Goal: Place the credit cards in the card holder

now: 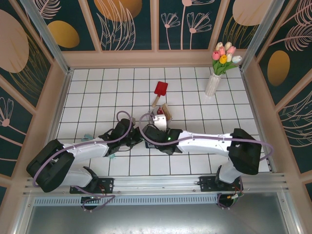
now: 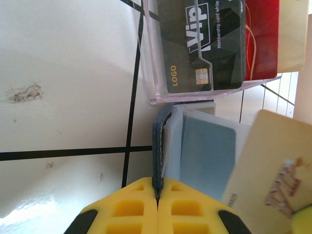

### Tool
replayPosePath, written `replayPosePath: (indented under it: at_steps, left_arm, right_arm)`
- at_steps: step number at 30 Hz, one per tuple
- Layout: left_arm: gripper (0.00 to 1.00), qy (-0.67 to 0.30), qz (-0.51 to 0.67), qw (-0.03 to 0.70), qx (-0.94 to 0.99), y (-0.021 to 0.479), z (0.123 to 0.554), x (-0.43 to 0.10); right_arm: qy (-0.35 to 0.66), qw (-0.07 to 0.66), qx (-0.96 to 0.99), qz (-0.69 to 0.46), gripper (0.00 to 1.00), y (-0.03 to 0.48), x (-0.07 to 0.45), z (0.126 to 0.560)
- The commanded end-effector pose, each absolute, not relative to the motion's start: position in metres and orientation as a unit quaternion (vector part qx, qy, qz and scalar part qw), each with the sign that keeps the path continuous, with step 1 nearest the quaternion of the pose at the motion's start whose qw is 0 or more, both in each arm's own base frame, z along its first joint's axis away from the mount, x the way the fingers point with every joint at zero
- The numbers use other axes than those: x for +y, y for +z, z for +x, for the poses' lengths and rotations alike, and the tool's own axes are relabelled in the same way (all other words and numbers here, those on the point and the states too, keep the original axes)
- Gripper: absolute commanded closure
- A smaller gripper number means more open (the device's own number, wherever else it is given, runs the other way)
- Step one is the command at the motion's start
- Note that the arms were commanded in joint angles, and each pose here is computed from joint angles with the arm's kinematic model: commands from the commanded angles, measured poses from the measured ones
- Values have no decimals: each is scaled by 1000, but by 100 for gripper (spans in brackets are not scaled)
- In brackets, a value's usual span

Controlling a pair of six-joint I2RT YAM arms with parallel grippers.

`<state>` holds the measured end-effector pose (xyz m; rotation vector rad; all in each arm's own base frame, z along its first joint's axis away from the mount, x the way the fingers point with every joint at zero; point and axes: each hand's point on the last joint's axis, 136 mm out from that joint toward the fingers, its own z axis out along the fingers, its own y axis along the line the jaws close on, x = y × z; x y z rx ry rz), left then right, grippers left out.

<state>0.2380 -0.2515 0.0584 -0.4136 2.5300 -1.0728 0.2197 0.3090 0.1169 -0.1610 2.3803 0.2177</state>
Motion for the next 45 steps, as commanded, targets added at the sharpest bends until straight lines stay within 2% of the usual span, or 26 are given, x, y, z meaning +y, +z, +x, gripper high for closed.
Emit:
replayPosePath:
  at_steps: [1, 8, 14, 20, 23, 27, 36, 45]
  left_arm:
    - [100, -366, -145, 189, 899, 56, 239, -248]
    - [100, -349, -139, 189, 907, 49, 239, -244]
    - [100, -321, -133, 187, 919, 36, 238, -239]
    - [100, -299, -125, 192, 927, 27, 242, -236]
    - [100, -295, -119, 191, 929, 23, 243, -237]
    - [100, -289, -115, 190, 931, 20, 245, -238]
    - [99, -274, -116, 191, 935, 15, 246, -234]
    - [98, -278, -101, 181, 938, 11, 244, -239]
  right_arm:
    - [71, 365, 927, -48, 100, 117, 288, 223]
    - [51, 348, 936, -24, 100, 101, 261, 230]
    - [146, 316, 937, -2, 99, 100, 260, 238]
    - [282, 307, 909, -14, 99, 124, 281, 235]
    - [345, 271, 898, -37, 100, 122, 298, 228]
    - [340, 244, 907, -42, 100, 97, 303, 226]
    - [320, 239, 917, -26, 100, 63, 280, 231]
    - [387, 209, 898, -12, 100, 49, 289, 218]
